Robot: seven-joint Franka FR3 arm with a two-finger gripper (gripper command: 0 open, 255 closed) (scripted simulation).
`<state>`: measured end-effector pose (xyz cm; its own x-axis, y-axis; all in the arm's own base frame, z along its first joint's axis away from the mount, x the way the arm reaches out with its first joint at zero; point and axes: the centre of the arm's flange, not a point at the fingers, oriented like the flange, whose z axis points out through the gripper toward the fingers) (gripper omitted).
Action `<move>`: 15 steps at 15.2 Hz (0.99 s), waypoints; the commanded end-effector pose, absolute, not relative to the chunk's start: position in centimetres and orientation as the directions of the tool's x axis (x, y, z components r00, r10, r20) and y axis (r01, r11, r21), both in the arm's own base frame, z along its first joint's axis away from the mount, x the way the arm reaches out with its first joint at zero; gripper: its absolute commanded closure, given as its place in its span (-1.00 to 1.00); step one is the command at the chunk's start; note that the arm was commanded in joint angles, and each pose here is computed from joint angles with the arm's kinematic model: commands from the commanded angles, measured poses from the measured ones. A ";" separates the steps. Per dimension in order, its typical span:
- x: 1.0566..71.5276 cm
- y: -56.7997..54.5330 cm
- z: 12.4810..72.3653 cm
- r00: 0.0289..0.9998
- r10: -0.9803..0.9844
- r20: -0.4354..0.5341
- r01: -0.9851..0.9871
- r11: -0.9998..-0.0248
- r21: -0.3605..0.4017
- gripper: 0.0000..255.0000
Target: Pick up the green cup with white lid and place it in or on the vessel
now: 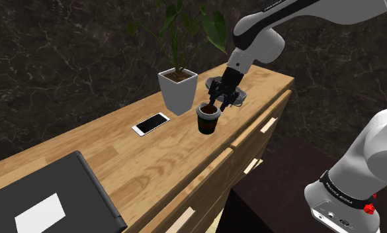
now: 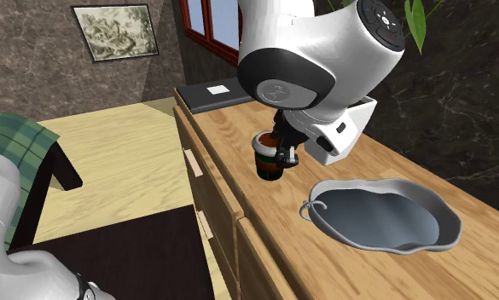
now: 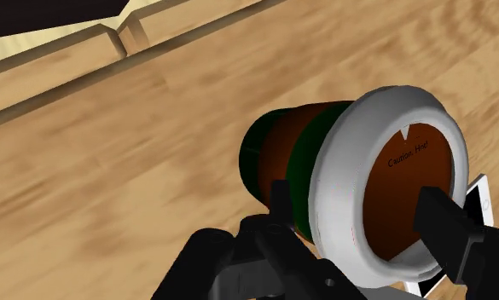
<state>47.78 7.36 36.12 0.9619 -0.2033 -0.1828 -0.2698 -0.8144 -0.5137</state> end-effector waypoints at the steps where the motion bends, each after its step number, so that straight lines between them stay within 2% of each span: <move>1: 47.8 7.4 36.1 0.962 -0.203 -0.183 -0.270 -0.814 -0.514 1.00; 9: 47.8 7.4 36.1 0.962 -0.203 -0.183 -0.270 -0.814 -0.514 1.00; 15: 47.8 7.4 39.3 0.962 -0.203 -0.183 -0.270 -0.814 -0.514 1.00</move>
